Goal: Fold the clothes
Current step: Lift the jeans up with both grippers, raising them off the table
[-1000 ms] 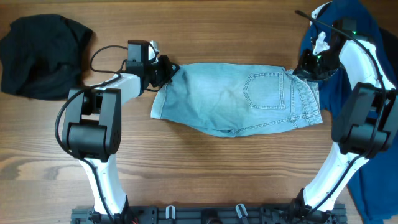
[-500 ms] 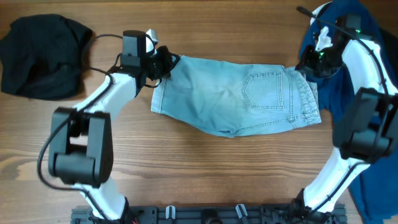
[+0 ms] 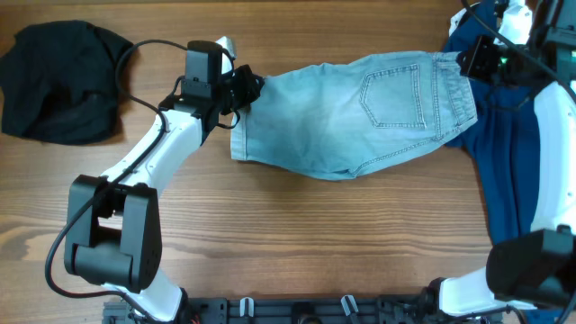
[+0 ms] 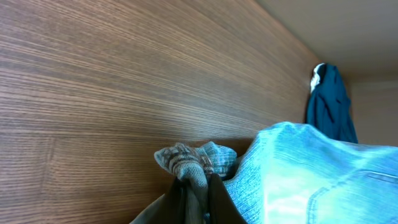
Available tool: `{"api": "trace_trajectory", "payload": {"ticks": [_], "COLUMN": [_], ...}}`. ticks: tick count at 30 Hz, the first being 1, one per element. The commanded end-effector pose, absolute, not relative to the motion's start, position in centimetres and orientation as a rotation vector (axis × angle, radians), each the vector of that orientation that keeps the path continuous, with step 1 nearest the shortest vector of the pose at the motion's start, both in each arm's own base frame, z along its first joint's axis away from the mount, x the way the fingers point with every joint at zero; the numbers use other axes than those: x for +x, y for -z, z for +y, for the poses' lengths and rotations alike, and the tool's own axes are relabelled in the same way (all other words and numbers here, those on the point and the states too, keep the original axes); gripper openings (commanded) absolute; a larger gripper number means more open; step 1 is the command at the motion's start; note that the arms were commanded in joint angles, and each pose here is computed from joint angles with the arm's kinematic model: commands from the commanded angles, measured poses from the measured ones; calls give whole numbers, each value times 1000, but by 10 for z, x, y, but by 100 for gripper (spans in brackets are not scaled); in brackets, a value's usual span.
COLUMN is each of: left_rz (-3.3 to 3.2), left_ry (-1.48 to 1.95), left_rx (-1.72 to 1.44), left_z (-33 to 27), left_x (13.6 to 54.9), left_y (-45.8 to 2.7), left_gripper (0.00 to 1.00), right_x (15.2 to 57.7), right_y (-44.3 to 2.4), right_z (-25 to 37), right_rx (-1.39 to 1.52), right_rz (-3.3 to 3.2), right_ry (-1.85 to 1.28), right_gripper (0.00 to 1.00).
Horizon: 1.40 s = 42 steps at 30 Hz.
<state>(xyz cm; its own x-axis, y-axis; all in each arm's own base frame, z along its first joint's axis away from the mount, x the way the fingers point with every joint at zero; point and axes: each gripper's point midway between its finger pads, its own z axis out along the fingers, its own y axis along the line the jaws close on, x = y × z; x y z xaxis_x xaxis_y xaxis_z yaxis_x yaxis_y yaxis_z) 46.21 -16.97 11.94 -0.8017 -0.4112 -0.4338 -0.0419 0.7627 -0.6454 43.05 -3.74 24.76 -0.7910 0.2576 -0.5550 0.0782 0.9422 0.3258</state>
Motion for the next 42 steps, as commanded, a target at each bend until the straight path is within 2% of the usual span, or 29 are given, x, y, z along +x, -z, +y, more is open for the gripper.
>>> {"api": "trace_trajectory", "payload": {"ticks": [1,3,4,5,6,7,8,9,11,19,21,24,29,34,38,42], "left_rz": [2350,2355,2359,2363,2368,2373,2377,2383,2392,2395,2395,2374,2210,2079,2067,2079], "left_ry": [767,765,761,745,724,694,673,659,653,652,652,659,653,556,542,527], "left_rx": [-340,-341,-345,-354,-365,-380,-391,-398,-401,-402,-401,-394,-290,-225,-197,-204], "left_z": [-158,-158,-157,-155,-152,-148,-145,-143,-142,-142,-142,-142,-145,-140,-141,-139], "left_x": [465,464,464,464,464,463,463,462,461,461,461,463,460,434,426,425], "left_y": [-130,-129,-129,-127,-125,-122,-121,-119,-117,-117,-117,-126,-203,-267,-277,-274], "left_gripper": [4,14,29,34,34,54,54,45,4,4,8,4,4,4,4,4], "right_x": [431,431,431,431,431,431,431,431,431,431,431,431,430,431,432,434], "right_y": [-270,-270,-270,-270,-270,-270,-270,-270,-270,-270,-269,-269,-269,-270,-276,-309], "right_z": [-38,-38,-38,-38,-38,-38,-38,-38,-38,-38,-38,-38,-38,-38,-38,-40], "right_rx": [198,198,198,199,198,198,199,198,198,198,199,198,200,199,187,152], "right_rz": [2418,2418,2418,2418,2418,2418,2418,2418,2419,2419,2420,2420,2422,2419,2397,2310], "right_ry": [-349,-349,-349,-349,-349,-349,-349,-349,-349,-349,-350,-349,-350,-349,-341,-310], "right_gripper": [5,4,5,5,5,4,4,5,5,4,4,4,4,4,5,5]}}
